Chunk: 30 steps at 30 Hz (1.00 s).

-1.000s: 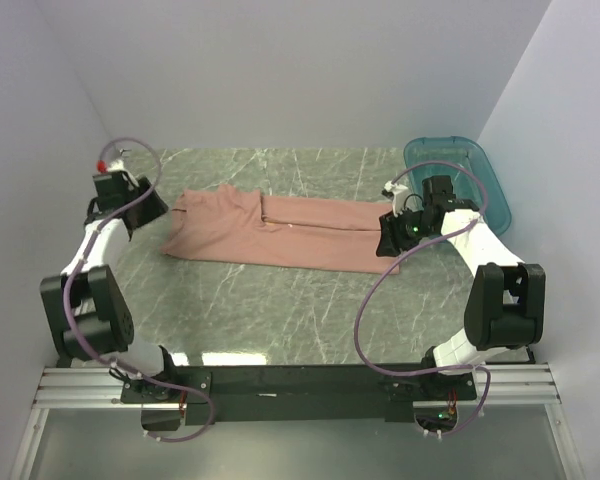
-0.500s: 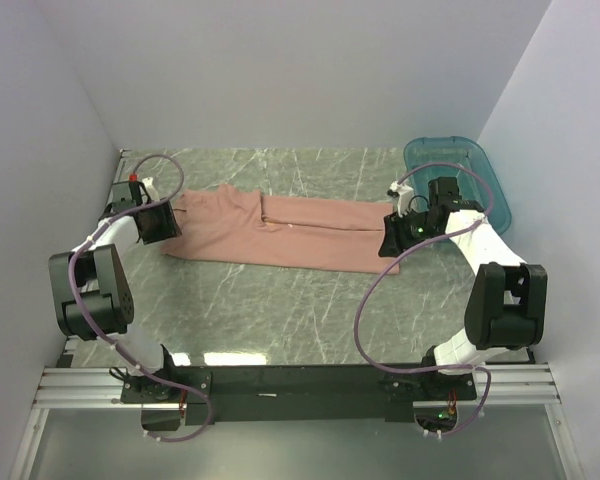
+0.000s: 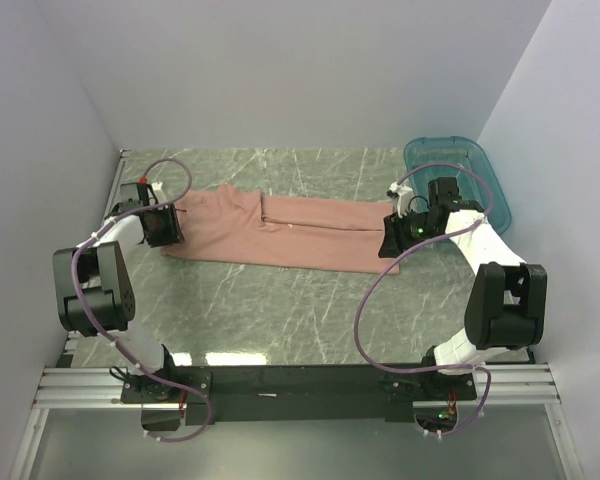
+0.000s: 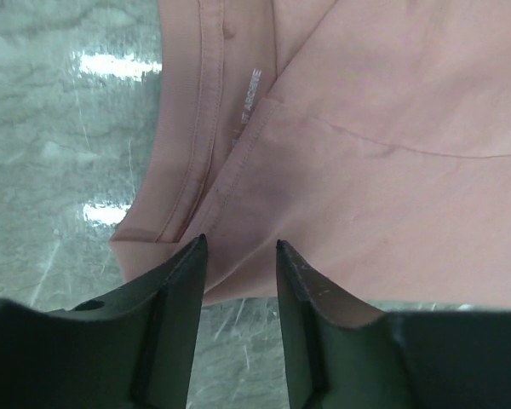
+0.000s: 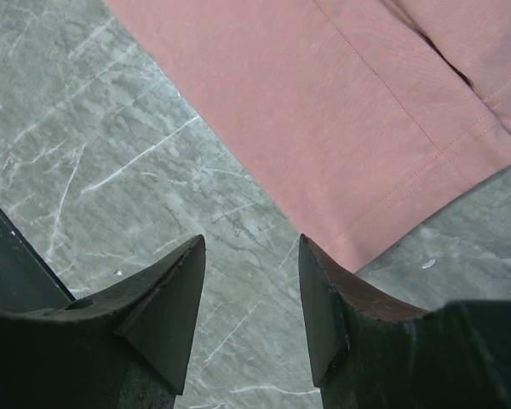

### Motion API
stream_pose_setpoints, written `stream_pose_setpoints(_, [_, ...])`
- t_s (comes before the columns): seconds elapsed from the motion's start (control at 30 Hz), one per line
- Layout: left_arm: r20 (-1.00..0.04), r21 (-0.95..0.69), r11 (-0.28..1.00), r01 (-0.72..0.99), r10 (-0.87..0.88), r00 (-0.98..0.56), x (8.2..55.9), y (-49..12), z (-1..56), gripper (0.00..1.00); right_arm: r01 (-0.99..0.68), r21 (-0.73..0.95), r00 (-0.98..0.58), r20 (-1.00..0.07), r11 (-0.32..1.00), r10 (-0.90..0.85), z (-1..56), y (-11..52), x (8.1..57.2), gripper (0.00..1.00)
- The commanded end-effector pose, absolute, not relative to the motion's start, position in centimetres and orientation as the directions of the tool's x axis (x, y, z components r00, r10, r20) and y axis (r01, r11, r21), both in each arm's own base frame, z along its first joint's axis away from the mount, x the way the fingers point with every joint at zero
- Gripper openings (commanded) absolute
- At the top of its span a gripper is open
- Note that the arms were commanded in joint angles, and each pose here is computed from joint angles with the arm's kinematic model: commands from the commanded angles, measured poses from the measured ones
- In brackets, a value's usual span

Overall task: Fold and stack the t-shirts
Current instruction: Fold the tshirt

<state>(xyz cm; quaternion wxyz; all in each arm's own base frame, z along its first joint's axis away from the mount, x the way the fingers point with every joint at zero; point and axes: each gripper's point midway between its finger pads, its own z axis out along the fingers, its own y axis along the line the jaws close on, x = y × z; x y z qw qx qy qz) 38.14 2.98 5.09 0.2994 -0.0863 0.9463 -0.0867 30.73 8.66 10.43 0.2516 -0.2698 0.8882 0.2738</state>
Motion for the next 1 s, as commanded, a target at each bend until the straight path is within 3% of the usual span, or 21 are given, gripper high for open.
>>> stream_pose_setpoints(0.0, [-0.547,-0.185,0.977,-0.102,-0.189,-0.816,38.2,3.2,4.9,0.42,-0.623,0.339,-0.717,-0.608,0.705,-0.340,10.9,8.5,31.0,0.55])
stream_pose_setpoints(0.3, [-0.541,-0.031,0.989,-0.146,-0.140,-0.830,37.3,4.0,4.7,0.45,-0.563,0.284,-0.740,-0.591,0.776,-0.320,10.2,7.0,31.9,0.55])
stream_pose_setpoints(0.57, [-0.559,-0.029,0.989,-0.144,-0.135,-0.818,37.6,3.8,5.2,0.44,-0.425,0.165,-0.783,-0.560,0.890,-0.270,8.6,4.1,33.6,0.54])
stream_pose_setpoints(0.97, [-0.563,-0.033,0.990,-0.139,-0.134,-0.815,37.9,3.6,5.2,0.20,-0.355,0.174,-0.848,-0.474,0.918,-0.238,5.4,3.5,33.5,0.52])
